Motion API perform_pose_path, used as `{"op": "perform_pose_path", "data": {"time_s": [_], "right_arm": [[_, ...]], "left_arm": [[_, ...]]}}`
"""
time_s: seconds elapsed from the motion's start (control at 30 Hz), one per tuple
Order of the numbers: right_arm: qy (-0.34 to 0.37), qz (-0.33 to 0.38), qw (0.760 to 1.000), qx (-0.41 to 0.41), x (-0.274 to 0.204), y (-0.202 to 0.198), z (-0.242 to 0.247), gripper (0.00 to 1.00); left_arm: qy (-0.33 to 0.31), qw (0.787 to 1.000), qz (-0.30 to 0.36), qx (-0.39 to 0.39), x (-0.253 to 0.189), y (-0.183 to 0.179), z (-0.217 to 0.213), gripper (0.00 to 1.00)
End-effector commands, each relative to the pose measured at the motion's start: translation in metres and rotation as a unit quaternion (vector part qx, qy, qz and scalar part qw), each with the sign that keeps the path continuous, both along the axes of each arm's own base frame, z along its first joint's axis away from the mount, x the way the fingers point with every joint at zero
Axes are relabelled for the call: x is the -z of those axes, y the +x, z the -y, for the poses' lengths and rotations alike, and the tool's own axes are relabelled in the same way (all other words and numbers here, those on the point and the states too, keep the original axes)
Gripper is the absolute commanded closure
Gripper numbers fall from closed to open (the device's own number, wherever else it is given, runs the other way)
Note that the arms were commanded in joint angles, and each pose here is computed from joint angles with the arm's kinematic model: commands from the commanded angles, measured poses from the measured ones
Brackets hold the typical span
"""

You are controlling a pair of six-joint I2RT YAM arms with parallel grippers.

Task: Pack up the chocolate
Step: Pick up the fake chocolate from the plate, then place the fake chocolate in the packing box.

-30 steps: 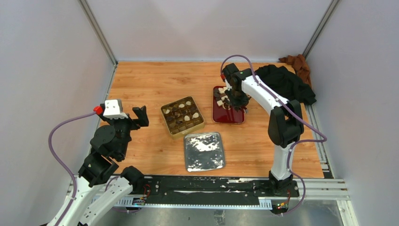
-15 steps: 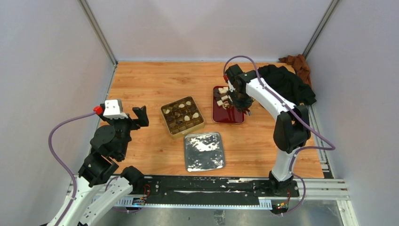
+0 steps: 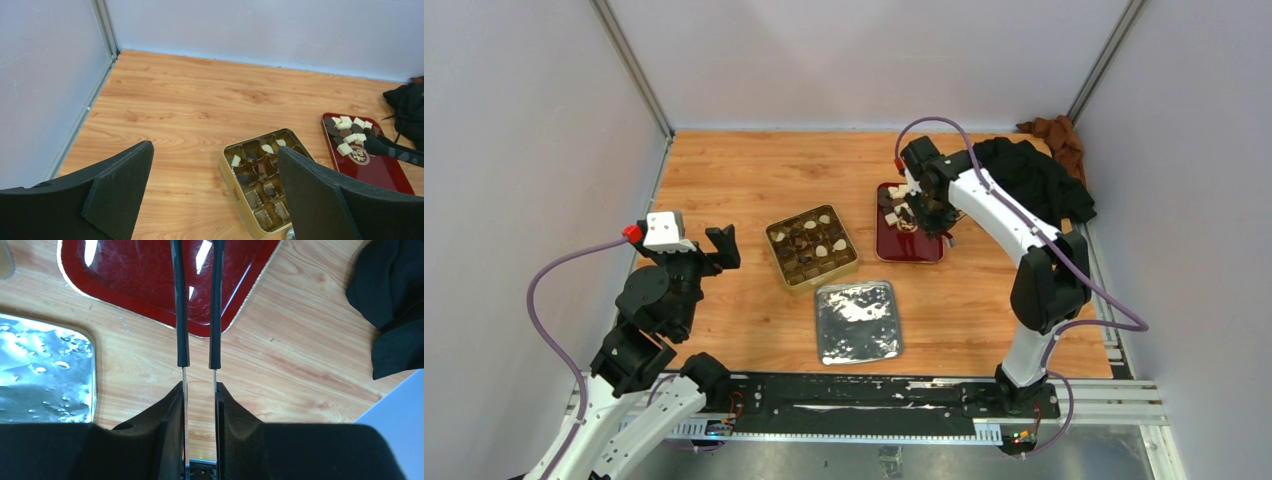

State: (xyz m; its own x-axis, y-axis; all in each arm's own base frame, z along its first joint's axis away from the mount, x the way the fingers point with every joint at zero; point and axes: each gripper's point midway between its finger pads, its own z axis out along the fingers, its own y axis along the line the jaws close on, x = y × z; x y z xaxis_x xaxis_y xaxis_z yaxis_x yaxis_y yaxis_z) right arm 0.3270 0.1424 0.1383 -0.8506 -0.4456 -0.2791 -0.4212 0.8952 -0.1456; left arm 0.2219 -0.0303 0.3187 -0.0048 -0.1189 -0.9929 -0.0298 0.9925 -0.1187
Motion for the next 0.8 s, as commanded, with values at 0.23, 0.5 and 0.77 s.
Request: {"op": "perform_pose_path", "data": {"time_s": [0.23, 0.5, 0.77], "right_arm": [[0.034, 0.034, 0.997, -0.064, -0.039, -0.020, -0.043, 0.90], [0.052, 0.052, 0.991, -0.110, -0.058, -0.035, -0.077, 0.89], [0.066, 0.057, 0.983, -0.160, -0.064, -0.051, -0.119, 0.89]], "left_arm": [[-0.005, 1.000, 0.007, -0.006, -0.001, 0.000, -0.002, 0.00], [-0.005, 1.000, 0.008, -0.005, -0.001, 0.000, -0.002, 0.00], [-0.006, 1.000, 0.008, -0.006, -0.001, 0.000, -0.002, 0.00]]}}
